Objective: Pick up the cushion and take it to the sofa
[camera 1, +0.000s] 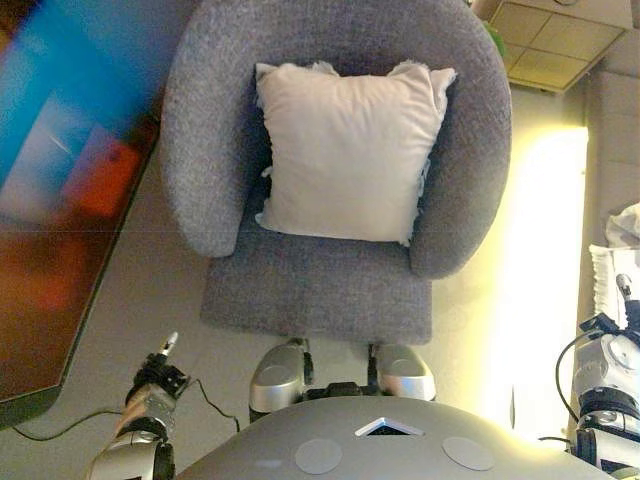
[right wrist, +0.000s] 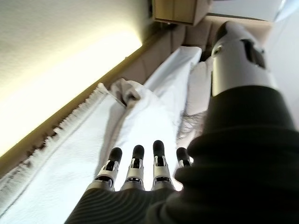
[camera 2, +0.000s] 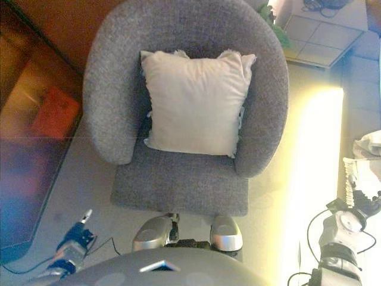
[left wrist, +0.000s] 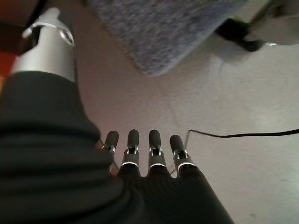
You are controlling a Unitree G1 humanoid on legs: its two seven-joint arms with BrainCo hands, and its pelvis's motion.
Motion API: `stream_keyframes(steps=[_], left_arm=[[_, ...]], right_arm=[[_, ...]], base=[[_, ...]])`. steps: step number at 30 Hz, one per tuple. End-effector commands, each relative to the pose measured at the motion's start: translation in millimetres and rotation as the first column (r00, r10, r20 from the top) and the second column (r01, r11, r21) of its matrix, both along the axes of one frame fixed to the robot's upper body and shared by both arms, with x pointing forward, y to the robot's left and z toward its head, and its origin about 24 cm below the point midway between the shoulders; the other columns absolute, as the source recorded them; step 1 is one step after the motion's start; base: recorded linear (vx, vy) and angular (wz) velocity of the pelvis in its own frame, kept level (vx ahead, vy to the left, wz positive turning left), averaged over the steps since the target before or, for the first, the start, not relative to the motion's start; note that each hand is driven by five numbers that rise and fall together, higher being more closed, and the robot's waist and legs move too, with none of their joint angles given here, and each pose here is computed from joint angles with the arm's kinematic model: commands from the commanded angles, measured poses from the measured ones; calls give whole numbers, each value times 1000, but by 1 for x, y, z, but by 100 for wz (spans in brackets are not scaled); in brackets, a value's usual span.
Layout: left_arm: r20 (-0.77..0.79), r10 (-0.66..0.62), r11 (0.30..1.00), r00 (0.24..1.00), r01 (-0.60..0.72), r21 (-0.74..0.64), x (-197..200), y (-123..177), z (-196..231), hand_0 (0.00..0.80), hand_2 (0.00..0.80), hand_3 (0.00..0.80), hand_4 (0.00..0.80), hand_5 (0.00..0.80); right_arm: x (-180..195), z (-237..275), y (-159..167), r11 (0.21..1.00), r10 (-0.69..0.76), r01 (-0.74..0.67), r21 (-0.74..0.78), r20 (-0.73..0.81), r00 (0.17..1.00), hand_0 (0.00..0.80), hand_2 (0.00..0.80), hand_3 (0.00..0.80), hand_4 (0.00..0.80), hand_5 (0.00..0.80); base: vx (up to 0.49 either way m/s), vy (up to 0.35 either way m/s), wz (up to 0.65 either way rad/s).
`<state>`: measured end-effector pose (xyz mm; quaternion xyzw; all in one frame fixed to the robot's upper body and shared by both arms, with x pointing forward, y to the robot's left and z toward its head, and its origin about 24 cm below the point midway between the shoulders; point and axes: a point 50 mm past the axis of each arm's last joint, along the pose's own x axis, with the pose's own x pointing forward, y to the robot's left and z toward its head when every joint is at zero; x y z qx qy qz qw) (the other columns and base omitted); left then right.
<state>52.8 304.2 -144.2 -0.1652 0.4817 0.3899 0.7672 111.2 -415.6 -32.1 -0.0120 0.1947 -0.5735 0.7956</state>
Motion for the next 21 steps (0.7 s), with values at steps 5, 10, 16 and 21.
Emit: stream_keyframes(steps=[5, 10, 16, 21], left_arm=[[-172, -178, 983, 969, 167, -77, -24, -19, -12, 0, 0, 0, 0, 0], [-187, -360, 925, 914, 324, -197, -17, -56, -24, 0, 0, 0, 0, 0], [-149, -456, 871, 877, 406, -276, -1, -83, -28, 0, 0, 0, 0, 0], [-147, -455, 866, 878, 398, -304, -2, -88, -29, 0, 0, 0, 0, 0]], right_arm=[[-37, -85, 78, 921, 329, -208, 329, -372, 868, 0, 0, 0, 0, 0], [-69, -129, 153, 730, 620, -269, 629, -442, 649, 0, 0, 0, 0, 0], [-63, -139, 190, 599, 784, -360, 715, -433, 444, 0, 0, 0, 0, 0], [-60, -139, 193, 584, 805, -396, 709, -444, 393, 0, 0, 0, 0, 0]], base=[[47, -24, 1], [66, -10, 8], [36, 37, -1], [1, 17, 1]])
